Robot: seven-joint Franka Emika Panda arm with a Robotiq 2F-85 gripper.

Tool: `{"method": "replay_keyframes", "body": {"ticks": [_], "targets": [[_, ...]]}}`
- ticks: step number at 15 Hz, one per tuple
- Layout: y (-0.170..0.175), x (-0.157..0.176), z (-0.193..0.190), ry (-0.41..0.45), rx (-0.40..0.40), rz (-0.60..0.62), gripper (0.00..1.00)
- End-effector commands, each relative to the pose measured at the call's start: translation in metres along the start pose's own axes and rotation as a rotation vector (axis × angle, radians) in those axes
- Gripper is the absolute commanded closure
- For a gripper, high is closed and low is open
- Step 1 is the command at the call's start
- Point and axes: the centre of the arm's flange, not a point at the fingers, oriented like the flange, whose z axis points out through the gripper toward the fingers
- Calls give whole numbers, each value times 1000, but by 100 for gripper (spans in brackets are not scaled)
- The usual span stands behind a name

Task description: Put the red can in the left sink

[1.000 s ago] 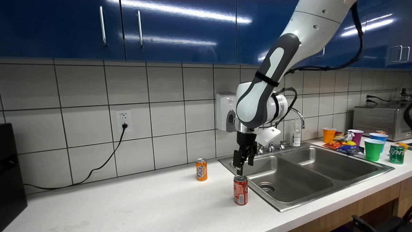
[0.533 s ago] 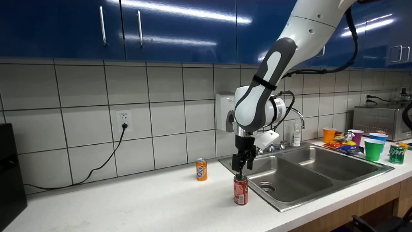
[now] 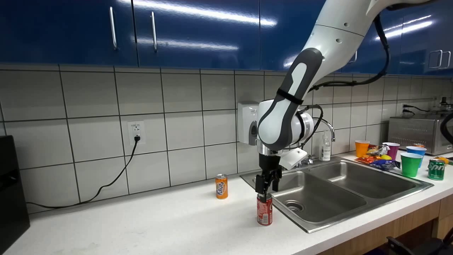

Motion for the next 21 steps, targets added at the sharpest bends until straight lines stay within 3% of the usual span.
{"method": "replay_keyframes", "body": {"ticks": [1,21], "targets": [[-3,7,9,9,-16,7,0],[-1,23,37,-9,-18,-24,0]]}}
